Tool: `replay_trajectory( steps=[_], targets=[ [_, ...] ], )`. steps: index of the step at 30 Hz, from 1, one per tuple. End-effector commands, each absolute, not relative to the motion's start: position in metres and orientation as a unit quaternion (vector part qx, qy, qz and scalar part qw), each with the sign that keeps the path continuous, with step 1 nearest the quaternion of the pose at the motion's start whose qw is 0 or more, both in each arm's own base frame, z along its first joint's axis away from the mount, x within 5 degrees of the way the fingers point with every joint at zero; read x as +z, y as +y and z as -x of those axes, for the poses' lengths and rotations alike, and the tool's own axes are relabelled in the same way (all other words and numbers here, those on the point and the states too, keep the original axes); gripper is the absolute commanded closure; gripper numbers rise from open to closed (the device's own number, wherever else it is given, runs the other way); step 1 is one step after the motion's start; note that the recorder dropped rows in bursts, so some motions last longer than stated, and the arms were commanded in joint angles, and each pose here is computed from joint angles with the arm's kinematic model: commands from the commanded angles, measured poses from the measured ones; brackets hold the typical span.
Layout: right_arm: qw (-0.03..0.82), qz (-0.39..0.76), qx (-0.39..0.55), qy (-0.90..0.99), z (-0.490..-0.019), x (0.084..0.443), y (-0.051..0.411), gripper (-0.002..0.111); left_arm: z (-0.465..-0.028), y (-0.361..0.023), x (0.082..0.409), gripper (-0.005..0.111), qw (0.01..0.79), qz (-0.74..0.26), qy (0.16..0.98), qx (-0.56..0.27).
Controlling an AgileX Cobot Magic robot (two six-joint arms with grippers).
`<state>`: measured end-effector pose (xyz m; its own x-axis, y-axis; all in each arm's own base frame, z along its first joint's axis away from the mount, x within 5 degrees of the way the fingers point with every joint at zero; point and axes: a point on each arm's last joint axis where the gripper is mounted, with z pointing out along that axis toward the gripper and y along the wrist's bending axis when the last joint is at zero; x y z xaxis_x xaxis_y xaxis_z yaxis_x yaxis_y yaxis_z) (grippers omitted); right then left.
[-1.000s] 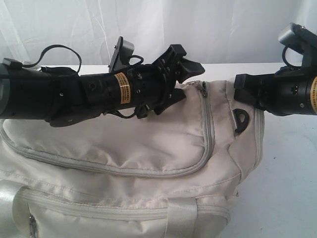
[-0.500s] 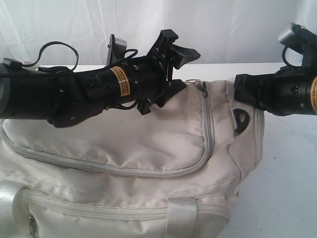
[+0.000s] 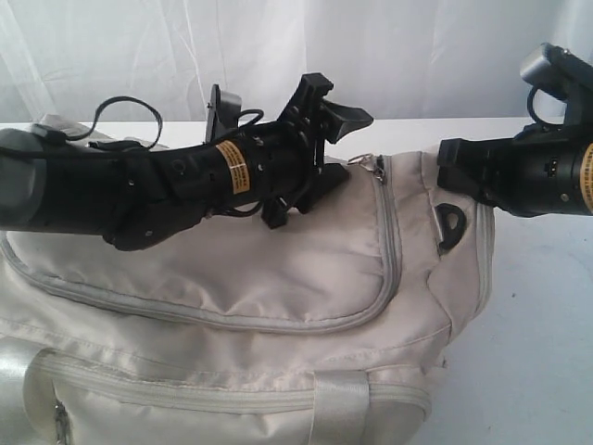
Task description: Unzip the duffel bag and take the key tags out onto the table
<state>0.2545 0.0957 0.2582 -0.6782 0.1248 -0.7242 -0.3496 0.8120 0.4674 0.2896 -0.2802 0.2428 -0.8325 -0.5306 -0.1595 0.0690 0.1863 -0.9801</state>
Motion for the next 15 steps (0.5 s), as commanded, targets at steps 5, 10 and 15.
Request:
replay_trajectory(
  steps=[5,10,15],
  targets=[
    [0.415,0.048,0.278,0.865,-0.259,0.260,0.089,0.108,-0.294,-0.289,0.237,0.034,0.226,0.158,0.710,-0.648],
    [0.409,0.047,0.278,0.868,-0.261,0.257,0.089,0.108,-0.300,-0.294,0.238,0.034,0.216,0.168,0.704,-0.655],
    [0.409,0.047,0.278,0.868,-0.261,0.257,0.089,0.108,-0.303,-0.299,0.238,0.046,0.210,0.165,0.704,-0.657]
  ],
)
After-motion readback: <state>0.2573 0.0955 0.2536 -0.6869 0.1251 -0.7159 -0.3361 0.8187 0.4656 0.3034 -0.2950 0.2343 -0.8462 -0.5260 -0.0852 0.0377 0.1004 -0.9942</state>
